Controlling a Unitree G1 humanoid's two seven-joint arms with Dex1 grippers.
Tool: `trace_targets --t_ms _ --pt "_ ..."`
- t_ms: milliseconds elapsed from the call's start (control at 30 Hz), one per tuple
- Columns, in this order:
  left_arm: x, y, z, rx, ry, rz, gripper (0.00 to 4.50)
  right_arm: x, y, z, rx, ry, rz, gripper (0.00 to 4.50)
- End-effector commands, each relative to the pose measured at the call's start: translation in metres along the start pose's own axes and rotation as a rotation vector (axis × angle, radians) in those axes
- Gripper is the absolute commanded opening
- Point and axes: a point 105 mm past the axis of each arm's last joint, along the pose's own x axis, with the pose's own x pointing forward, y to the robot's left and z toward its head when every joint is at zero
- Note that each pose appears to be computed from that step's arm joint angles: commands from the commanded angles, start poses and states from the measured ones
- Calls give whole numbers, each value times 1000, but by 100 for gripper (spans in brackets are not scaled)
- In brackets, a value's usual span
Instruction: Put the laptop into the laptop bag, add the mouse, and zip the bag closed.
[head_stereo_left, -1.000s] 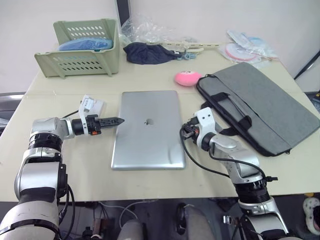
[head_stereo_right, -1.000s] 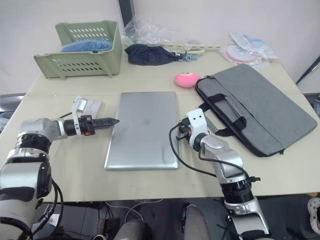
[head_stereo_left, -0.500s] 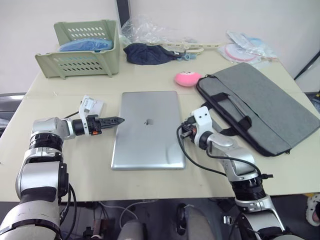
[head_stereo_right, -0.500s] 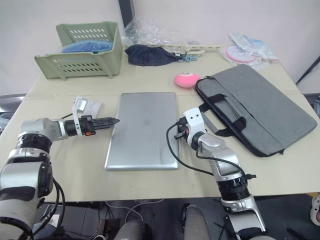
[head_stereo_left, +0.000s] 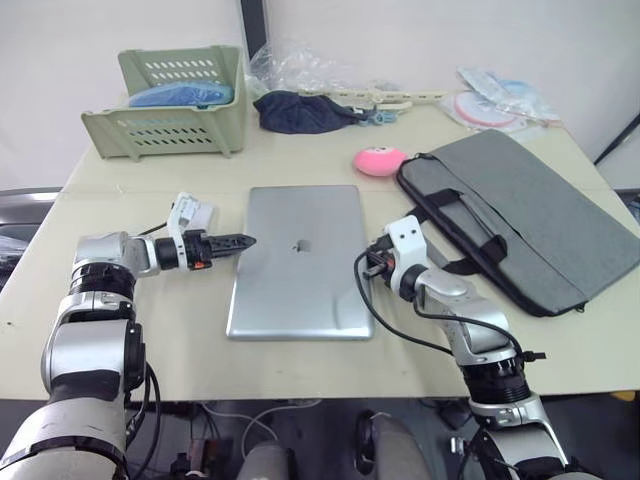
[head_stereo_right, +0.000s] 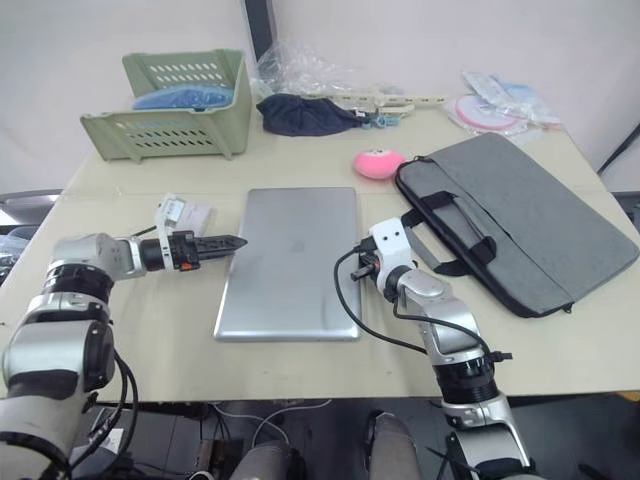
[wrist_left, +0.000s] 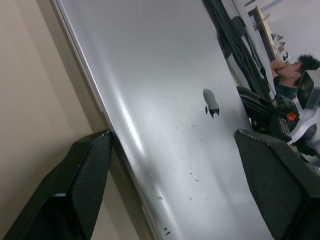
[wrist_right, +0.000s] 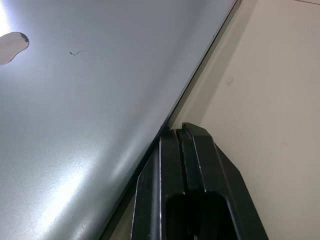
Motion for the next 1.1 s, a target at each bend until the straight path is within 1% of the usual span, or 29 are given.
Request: trace_targets --t_ms 33,133,400,500,600,767,1000,1100 --pt "37 -5 -34 -85 102 -69 413 3 39 15 -8 -63 144 3" --pt "40 -6 -34 -88 100 -77 413 3 39 14 -6 -63 144 3" --pt "48 -23 -32 -114 102 -174 413 5 42 12 -2 -60 149 3" --pt "45 -28 -27 -142 71 -217 413 5 42 10 0 -58 148 3" --pt "39 -25 -21 -186 20 -209 413 4 41 9 -1 -56 149 3" --pt "28 -16 -20 -216 -15 -181 413 2 40 6 1 -53 145 3" --pt "23 -13 -27 -227 2 -186 413 1 38 5 -1 -49 143 3" --pt "22 -18 -31 -226 32 -222 413 1 38 6 -3 -50 143 3"
